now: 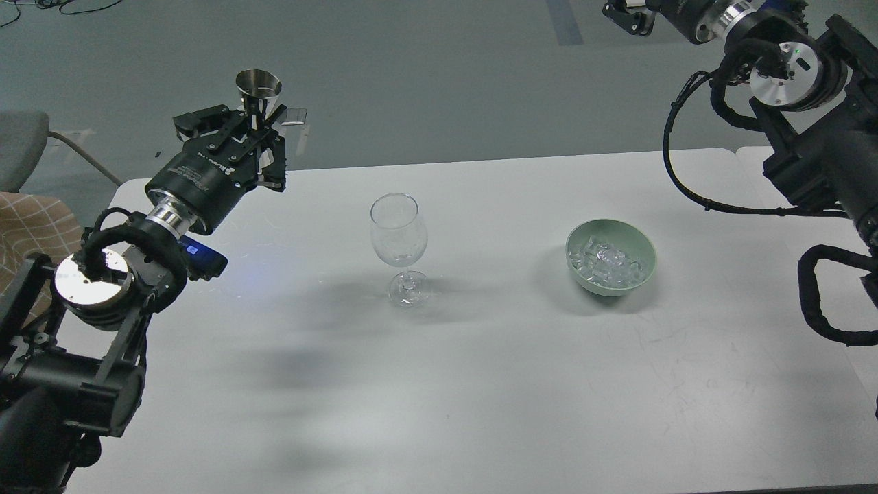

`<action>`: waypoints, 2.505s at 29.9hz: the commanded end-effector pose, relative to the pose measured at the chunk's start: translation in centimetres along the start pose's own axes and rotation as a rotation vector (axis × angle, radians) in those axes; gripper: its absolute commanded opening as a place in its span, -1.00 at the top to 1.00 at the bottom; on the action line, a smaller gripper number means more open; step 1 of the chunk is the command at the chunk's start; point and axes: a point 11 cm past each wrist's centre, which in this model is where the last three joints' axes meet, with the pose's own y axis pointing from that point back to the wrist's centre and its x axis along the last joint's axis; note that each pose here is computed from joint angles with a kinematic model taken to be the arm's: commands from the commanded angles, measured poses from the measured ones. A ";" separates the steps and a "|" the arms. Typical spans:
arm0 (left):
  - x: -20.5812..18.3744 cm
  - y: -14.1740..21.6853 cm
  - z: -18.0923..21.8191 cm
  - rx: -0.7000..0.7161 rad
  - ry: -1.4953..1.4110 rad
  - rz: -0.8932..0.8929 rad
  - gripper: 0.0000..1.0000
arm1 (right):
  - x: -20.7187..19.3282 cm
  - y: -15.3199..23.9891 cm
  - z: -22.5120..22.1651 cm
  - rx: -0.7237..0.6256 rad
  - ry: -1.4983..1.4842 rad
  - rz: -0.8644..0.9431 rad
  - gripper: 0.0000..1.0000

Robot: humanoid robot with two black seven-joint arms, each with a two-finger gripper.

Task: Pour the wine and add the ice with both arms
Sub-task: 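Carry the jigger with the left gripper over the wine glass, then tilt the jigger with the left gripper to pour into the glass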

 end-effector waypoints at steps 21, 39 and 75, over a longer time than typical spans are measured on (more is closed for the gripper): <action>-0.4 -0.6 -5.2 0.157 -0.107 0.034 0.80 | 0.0 0.0 0.0 -0.003 0.004 -0.001 -1.00; 1.4 -0.7 -7.1 0.211 -0.296 0.077 0.81 | 0.1 0.1 0.3 -0.007 0.000 0.002 -1.00; 3.6 -1.1 -7.3 0.229 -0.509 0.108 0.80 | -0.2 -0.1 0.1 -0.001 -0.002 -0.006 -1.00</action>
